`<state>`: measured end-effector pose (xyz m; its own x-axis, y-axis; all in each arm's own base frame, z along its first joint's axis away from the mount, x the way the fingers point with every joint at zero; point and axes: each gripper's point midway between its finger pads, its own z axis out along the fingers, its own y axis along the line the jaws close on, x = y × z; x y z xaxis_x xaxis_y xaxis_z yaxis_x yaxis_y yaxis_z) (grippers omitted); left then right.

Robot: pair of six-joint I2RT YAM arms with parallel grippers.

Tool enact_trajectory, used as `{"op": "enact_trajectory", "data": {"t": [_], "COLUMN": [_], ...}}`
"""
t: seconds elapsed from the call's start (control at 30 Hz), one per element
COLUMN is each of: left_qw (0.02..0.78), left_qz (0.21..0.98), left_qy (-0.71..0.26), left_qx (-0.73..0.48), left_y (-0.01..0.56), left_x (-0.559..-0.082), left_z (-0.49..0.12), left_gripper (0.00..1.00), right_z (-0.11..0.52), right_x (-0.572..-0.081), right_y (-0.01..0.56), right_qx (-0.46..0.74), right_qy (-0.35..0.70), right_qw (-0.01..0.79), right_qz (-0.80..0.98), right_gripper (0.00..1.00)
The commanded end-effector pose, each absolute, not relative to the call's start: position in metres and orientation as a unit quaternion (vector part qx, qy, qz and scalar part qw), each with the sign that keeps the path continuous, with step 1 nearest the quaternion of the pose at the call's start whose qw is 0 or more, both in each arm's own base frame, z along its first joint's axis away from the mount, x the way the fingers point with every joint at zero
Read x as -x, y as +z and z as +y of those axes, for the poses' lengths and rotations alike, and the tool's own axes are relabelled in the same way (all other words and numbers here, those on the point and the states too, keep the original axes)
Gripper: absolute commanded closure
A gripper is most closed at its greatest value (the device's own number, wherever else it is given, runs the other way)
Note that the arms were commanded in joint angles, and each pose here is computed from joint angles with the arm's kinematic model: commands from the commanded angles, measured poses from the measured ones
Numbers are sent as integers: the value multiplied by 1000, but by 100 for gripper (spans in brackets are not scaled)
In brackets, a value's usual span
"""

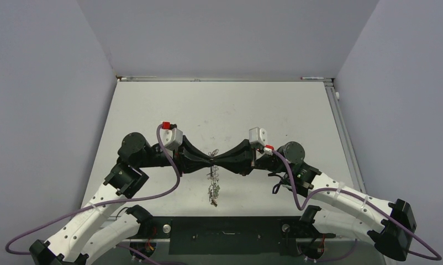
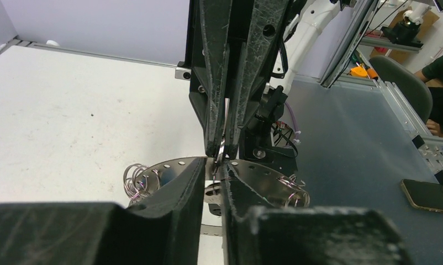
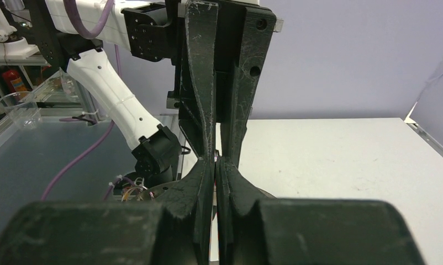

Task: Put the keys on the keyring

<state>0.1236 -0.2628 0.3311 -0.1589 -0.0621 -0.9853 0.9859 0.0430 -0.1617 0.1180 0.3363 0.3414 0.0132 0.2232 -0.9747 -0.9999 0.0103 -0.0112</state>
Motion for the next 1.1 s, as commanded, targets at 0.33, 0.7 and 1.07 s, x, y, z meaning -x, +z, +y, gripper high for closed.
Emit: {"op": "enact_trajectory", "data": {"t": [0.33,0.7,1.07], "left_qw": [510,514,468], "left_qz": [559,606,649], "left_qy": [-501,-437,-387], "left_qx": [-421,-420,-459], "left_y": [336,317,287], "left_x": [-143,-158,-159], "left_z": [-260,-249,-249], "left_gripper": [100,100,100], "right_z": [335,333,328], "right_x": [-118,-127,-127], "right_y": [373,354,325], "right_qx": [446,474,572], "right_qy": [534,490,422], "right_qw": [593,577,505], "right_qz": [406,450,491], "right_gripper": [95,84,51]}}
